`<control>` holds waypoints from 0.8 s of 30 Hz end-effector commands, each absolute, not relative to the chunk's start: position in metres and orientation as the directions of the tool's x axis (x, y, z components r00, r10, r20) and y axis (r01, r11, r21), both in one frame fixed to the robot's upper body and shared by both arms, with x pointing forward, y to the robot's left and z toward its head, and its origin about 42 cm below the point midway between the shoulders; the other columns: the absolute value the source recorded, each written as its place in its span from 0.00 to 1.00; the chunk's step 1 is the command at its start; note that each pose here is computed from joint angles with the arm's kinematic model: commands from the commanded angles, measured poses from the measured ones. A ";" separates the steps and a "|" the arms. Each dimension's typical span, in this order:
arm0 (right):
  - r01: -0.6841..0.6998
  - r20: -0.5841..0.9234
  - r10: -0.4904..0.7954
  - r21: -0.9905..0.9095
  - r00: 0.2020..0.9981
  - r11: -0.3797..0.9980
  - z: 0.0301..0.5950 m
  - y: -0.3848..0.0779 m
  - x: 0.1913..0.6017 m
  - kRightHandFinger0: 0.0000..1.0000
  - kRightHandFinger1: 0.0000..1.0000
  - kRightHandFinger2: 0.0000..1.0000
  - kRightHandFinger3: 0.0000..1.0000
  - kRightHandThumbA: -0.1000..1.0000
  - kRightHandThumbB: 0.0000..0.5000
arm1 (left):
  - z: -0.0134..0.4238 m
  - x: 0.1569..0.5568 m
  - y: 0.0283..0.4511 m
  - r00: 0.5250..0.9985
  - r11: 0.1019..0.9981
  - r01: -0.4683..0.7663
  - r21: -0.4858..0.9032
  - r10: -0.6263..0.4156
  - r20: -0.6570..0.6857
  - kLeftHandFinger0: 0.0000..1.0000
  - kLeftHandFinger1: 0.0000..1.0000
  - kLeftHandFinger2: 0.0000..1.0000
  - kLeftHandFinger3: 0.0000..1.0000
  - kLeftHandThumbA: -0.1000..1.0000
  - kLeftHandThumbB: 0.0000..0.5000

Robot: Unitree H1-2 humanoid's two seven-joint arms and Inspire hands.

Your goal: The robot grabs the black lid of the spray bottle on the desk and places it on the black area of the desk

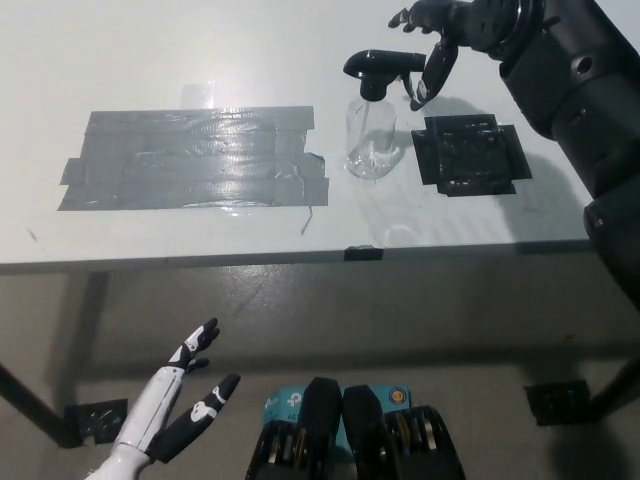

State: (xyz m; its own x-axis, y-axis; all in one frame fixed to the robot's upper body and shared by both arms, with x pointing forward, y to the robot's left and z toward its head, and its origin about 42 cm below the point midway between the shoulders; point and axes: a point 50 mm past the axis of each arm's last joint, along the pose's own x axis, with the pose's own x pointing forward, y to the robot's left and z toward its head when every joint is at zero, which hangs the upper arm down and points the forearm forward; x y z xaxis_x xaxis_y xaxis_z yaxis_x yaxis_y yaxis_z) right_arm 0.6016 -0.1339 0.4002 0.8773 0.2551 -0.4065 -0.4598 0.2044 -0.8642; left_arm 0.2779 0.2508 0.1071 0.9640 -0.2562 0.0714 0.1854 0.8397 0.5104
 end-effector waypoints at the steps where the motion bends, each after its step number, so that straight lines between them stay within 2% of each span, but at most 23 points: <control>1: -0.366 -0.302 0.296 -0.911 0.906 0.192 0.440 -0.117 0.601 1.00 1.00 1.00 1.00 0.94 1.00 | 0.122 0.283 0.250 0.948 0.820 0.183 0.542 -0.294 0.125 0.90 0.99 1.00 1.00 0.87 0.44; 4: -0.358 -0.295 0.303 -0.916 0.906 0.178 0.440 -0.112 0.601 1.00 1.00 1.00 1.00 0.95 1.00 | 0.122 0.282 0.250 0.949 0.827 0.185 0.531 -0.290 0.122 0.89 0.98 1.00 1.00 0.85 0.45; 9: -0.378 -0.303 0.301 -0.896 0.904 0.232 0.436 -0.112 0.601 1.00 1.00 1.00 1.00 0.88 1.00 | 0.123 0.284 0.250 0.946 0.818 0.189 0.543 -0.301 0.123 0.88 0.97 1.00 1.00 0.85 0.43; 15: -0.385 -0.312 0.293 -0.892 0.904 0.237 0.434 -0.111 0.600 1.00 1.00 1.00 1.00 0.86 1.00 | 0.123 0.285 0.250 0.945 0.815 0.193 0.547 -0.305 0.121 0.88 0.97 1.00 1.00 0.84 0.43; 22: -0.381 -0.321 0.283 -0.905 0.904 0.191 0.434 -0.110 0.600 1.00 1.00 1.00 1.00 0.84 0.98 | 0.124 0.287 0.249 0.944 0.810 0.194 0.553 -0.308 0.121 0.87 0.96 1.00 1.00 0.85 0.44; 23: -0.379 -0.320 0.284 -0.907 0.904 0.183 0.433 -0.110 0.600 1.00 1.00 1.00 1.00 0.80 0.94 | 0.124 0.287 0.250 0.943 0.810 0.194 0.554 -0.310 0.122 0.87 0.95 1.00 1.00 0.85 0.43; 24: -0.375 -0.317 0.285 -0.910 0.905 0.178 0.435 -0.110 0.600 1.00 1.00 1.00 1.00 0.78 0.95 | 0.124 0.288 0.249 0.942 0.810 0.193 0.554 -0.311 0.126 0.86 0.95 1.00 1.00 0.85 0.43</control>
